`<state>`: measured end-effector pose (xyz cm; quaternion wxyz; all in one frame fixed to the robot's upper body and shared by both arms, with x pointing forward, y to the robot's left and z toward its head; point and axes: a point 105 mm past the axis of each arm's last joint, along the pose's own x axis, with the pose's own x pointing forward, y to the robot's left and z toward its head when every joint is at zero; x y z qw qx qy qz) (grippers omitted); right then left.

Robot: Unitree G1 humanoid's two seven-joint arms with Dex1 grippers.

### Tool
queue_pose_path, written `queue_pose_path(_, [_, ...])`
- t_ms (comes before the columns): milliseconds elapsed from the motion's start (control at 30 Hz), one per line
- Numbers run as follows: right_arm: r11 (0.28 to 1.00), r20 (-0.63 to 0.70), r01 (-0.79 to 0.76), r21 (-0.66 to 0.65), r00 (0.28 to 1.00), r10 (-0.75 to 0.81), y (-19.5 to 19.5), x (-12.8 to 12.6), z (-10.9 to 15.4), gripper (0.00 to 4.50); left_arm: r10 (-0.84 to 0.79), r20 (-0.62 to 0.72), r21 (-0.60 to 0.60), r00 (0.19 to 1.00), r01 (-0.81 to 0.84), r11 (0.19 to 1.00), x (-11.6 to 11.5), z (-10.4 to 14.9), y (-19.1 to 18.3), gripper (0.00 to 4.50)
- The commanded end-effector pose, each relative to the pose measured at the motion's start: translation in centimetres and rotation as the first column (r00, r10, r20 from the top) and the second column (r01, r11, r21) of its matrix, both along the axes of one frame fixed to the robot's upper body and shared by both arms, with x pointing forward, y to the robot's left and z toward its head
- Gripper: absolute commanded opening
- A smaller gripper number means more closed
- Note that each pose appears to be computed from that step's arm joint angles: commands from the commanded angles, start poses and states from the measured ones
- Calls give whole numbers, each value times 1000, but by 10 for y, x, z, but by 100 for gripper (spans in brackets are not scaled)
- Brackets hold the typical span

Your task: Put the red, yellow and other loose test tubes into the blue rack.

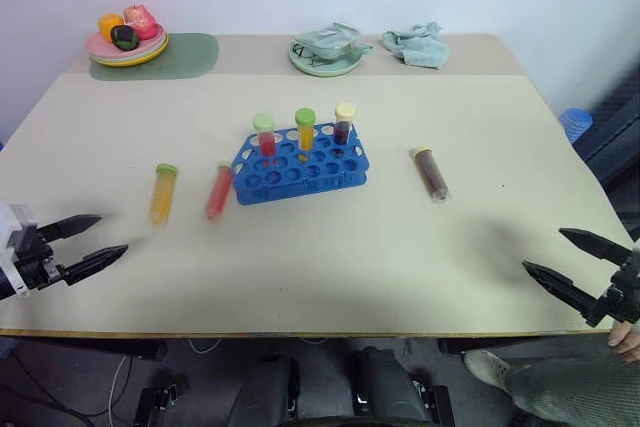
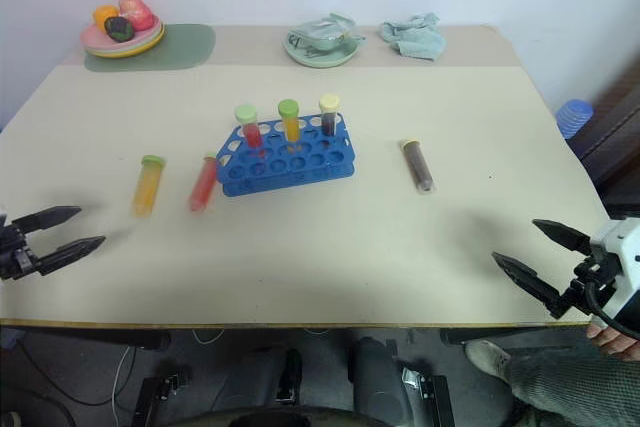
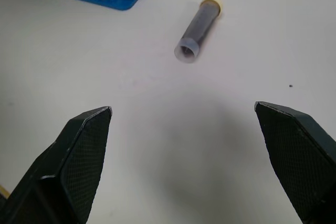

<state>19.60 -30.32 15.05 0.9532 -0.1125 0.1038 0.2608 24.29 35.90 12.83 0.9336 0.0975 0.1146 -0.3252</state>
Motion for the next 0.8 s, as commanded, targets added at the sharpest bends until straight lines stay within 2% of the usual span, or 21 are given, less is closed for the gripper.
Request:
queue_pose_path(33, [1000, 41, 5, -13, 999, -5, -2, -1, 10, 450, 8, 56, 15, 998, -9, 1000, 0, 16, 3, 441])
queue_pose_path(800, [1000, 50, -17, -10, 999, 17, 11, 14, 19, 450, -48, 58, -84, 997, 53, 995, 1, 23, -27, 441])
